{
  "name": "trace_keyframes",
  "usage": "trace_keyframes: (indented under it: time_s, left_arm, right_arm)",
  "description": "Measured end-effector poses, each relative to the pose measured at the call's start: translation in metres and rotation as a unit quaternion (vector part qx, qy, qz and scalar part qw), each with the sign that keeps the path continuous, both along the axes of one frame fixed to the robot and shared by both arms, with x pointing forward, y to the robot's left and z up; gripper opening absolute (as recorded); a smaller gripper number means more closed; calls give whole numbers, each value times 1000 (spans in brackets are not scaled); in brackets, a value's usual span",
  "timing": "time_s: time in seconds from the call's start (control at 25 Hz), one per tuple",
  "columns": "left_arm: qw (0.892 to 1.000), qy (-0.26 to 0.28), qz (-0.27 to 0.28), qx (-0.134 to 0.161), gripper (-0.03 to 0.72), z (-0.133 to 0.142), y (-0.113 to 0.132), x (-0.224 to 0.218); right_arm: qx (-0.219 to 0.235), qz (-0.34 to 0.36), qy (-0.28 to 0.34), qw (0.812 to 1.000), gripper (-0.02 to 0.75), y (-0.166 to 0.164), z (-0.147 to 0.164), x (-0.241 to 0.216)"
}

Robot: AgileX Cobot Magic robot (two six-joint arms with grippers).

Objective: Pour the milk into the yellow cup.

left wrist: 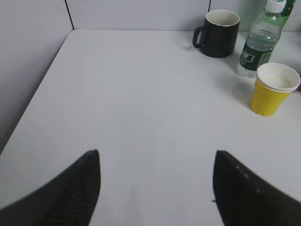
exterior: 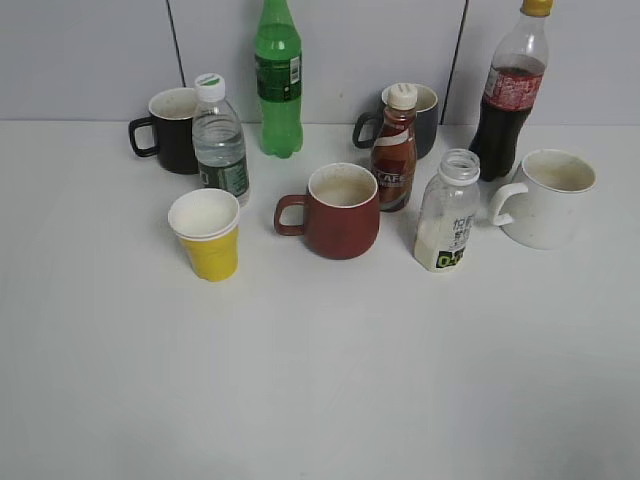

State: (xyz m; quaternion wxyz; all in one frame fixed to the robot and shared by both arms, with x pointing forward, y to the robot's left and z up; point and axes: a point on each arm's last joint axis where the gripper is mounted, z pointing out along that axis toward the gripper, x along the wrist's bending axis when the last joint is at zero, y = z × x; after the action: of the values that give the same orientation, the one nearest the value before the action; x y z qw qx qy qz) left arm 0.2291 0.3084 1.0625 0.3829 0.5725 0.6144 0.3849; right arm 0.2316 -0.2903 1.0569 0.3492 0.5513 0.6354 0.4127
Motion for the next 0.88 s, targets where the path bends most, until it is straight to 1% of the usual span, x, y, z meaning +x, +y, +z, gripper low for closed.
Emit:
trace_keyframes:
  time_s: [0.08,0.2,0.88]
  left_arm:
    - [1000,0,0,0,568,0,0,0]
    - [1000,0,0,0,568,0,0,0]
    - [1000,0,0,0,568,0,0,0]
  right_arm:
    - [-8,-23,1,1000,545,-4,0,0]
    - [-11,-37,1,999,545,-7,0,1]
    - [-10,-41,1,999,545,-8,0,1]
